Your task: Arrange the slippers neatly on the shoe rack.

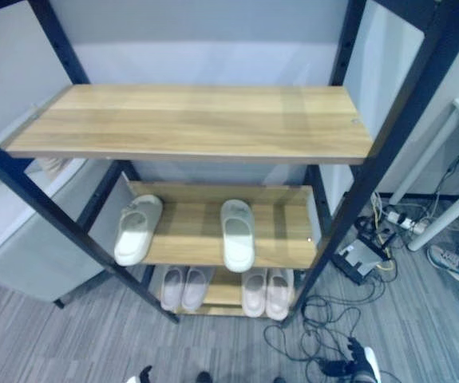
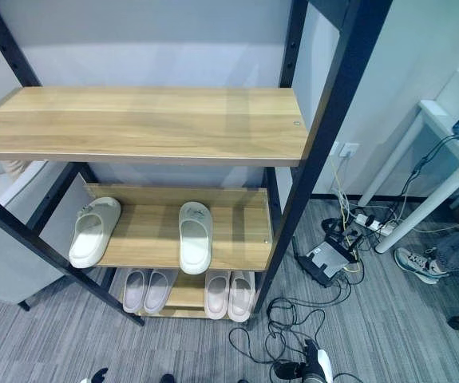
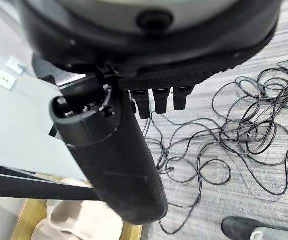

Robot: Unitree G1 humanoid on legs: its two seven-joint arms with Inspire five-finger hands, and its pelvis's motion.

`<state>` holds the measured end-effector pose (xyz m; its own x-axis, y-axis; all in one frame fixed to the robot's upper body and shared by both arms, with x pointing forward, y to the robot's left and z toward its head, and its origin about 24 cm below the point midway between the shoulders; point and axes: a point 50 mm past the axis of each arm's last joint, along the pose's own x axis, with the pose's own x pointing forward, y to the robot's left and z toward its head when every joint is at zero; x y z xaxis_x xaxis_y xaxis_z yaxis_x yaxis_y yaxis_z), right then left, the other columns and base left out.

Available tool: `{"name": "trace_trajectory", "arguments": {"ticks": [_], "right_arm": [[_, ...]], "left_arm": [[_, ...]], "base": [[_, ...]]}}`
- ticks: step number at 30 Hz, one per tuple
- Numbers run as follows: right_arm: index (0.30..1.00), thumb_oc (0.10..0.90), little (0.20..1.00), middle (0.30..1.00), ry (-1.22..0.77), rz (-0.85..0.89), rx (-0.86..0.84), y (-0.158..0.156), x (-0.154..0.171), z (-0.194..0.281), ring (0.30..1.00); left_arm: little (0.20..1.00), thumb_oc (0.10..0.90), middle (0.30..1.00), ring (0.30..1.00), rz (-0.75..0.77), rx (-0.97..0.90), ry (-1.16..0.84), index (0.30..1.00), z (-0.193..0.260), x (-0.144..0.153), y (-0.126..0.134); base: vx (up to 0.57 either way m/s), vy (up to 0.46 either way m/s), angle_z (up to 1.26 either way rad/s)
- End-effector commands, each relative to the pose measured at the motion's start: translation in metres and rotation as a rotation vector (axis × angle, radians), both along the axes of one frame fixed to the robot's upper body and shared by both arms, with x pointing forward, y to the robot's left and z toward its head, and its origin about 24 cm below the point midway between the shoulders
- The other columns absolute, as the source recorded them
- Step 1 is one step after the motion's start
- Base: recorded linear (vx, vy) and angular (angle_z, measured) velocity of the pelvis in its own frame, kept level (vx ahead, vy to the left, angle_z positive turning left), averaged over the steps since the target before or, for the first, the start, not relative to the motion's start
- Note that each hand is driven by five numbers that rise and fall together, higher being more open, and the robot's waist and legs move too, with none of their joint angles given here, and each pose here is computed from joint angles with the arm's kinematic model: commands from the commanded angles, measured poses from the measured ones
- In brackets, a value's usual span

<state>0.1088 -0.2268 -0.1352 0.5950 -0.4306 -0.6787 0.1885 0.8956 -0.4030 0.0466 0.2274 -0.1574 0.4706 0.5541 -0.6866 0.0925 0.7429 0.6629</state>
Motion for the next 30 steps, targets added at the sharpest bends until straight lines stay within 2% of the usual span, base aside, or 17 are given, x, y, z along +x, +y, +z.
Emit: {"name": "trace_trajectory", "arguments": {"ticks": [1,3,7,10,12,13,14,16,19,24,27,30], "right_arm": [[0.9,0.8,0.9,0.9,-0.264,0.122,0.03,0.002,0.041,0.031,0.9],[0.9,0.8,0.9,0.9,-0.308,0.199,0.053,0.01,0.047,0.039,0.9],[0.9,0.8,0.9,0.9,-0.354,0.254,0.078,0.016,0.051,0.047,0.9],[0.9,0.8,0.9,0.9,-0.379,0.375,0.052,0.02,0.05,0.057,0.9],[0.9,0.8,0.9,0.9,-0.406,0.507,-0.022,0.022,0.048,0.068,0.9],[0.9,0.8,0.9,0.9,-0.405,0.507,-0.022,0.022,0.048,0.068,0.9],[0.9,0.8,0.9,0.9,-0.409,0.625,-0.139,0.021,0.048,0.075,0.9],[0.9,0.8,0.9,0.9,-0.483,0.736,-0.242,0.021,0.053,0.094,0.9],[0.9,0.8,0.9,0.9,-0.56,0.845,-0.326,0.021,0.057,0.117,0.9],[0.9,0.8,0.9,0.9,-0.661,0.932,-0.212,0.039,0.067,0.141,0.9],[0.9,0.8,0.9,0.9,-0.784,1.014,-0.031,0.059,0.075,0.173,0.9],[0.9,0.8,0.9,0.9,-0.856,1.103,0.009,0.068,0.081,0.195,0.9]], "left_arm": [[0.9,0.8,0.9,0.9,-0.002,0.084,-0.101,0.9,0.015,0.019,0.033],[0.9,0.8,0.9,0.9,0.015,0.11,-0.125,0.9,0.02,0.024,0.044],[0.9,0.8,0.9,0.9,-0.032,0.115,-0.134,0.9,0.022,0.029,0.045],[0.9,0.8,0.9,0.9,-0.083,0.119,-0.14,0.9,0.024,0.035,0.044],[0.9,0.8,0.9,0.9,-0.133,0.123,-0.147,0.9,0.025,0.039,0.042],[0.9,0.8,0.9,0.9,-0.133,0.123,-0.146,0.9,0.025,0.038,0.042],[0.9,0.8,0.9,0.9,-0.168,0.127,-0.161,0.9,0.027,0.043,0.04],[0.9,0.8,0.9,0.9,-0.2,0.134,-0.183,0.9,0.03,0.048,0.039],[0.9,0.8,0.9,0.9,-0.223,0.132,-0.195,0.9,0.031,0.047,0.036],[0.9,0.8,0.9,0.9,-0.185,0.138,-0.196,0.9,0.03,0.043,0.037],[0.9,0.8,0.9,0.9,-0.12,0.129,-0.173,0.9,0.028,0.036,0.043],[0.9,0.8,0.9,0.9,-0.06,0.107,-0.138,0.9,0.025,0.026,0.046]], "base": [[-0.03,0.137,-0.29],[-0.02,0.12,-0.22],[-0.02,0.126,-0.16],[0.0,0.122,-0.14],[0.03,0.086,-0.07],[0.02,0.047,-0.05],[0.02,0.038,-0.04],[0.03,0.03,0.01],[0.01,0.005,0.04],[0.01,-0.01,-0.02],[0.03,-0.015,-0.01],[0.06,-0.012,0.05]]}}
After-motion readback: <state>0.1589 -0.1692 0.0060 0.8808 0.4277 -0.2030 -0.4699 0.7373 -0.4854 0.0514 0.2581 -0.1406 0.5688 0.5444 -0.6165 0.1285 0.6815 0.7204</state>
